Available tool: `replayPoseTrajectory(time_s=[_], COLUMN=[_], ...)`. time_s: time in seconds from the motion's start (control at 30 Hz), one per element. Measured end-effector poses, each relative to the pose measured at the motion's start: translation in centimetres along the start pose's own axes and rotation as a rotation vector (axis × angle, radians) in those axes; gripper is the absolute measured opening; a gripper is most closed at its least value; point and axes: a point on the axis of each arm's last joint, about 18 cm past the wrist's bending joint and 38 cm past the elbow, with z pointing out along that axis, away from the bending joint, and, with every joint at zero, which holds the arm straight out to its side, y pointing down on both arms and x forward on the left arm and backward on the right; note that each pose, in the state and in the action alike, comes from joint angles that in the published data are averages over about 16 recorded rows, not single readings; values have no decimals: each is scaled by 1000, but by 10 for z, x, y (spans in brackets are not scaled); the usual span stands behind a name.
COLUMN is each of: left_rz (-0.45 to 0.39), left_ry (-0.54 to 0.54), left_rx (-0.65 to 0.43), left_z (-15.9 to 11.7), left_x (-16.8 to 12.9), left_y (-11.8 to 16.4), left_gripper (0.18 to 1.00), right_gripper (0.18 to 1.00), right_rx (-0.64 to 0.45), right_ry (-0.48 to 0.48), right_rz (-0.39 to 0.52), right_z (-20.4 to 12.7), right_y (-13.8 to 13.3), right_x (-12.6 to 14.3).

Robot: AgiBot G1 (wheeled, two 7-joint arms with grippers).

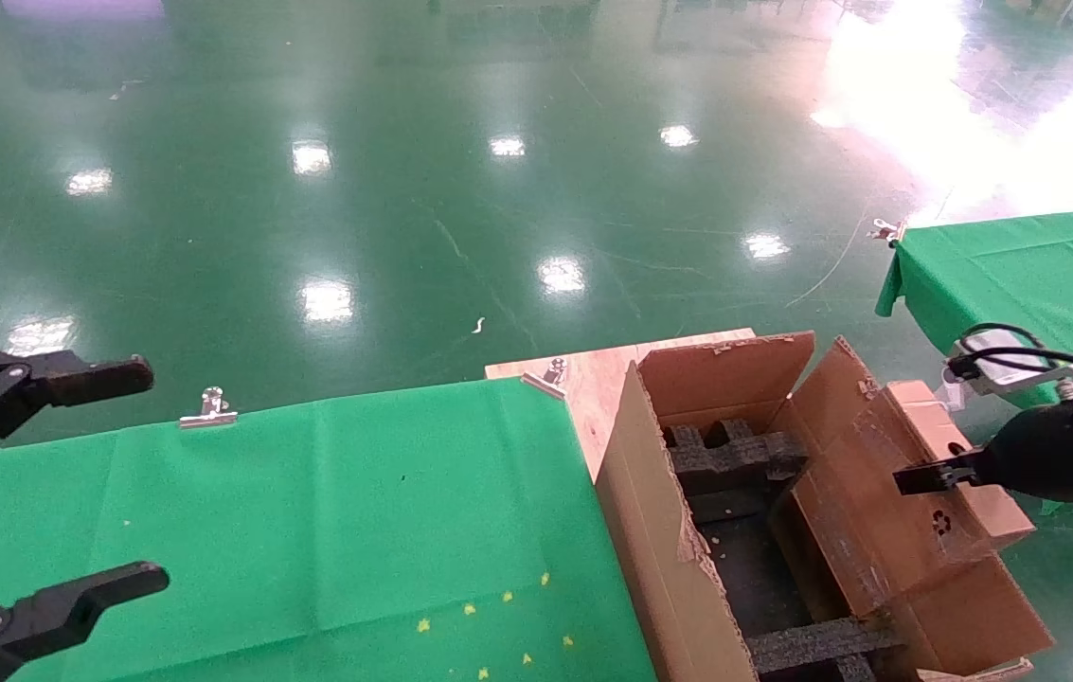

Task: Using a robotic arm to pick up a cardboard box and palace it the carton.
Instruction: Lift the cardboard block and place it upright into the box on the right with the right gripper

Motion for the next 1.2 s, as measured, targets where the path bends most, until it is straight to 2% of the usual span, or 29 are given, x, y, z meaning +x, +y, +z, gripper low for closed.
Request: replayPoseTrajectory(time_s=[0.47, 1.2], left_rz=[0, 0], left_ry=[0, 0], left_rx=[0, 0], left_z=[0, 0], left_x=[0, 0], left_y=[0, 0], left_gripper=[1001, 1001], right_gripper=[281, 279], right_rx=[-10, -57], right_ry=[20, 16], right_rz=[-20, -53], right_z=[34, 96], right_y=[1, 21], right_x=[-26, -63])
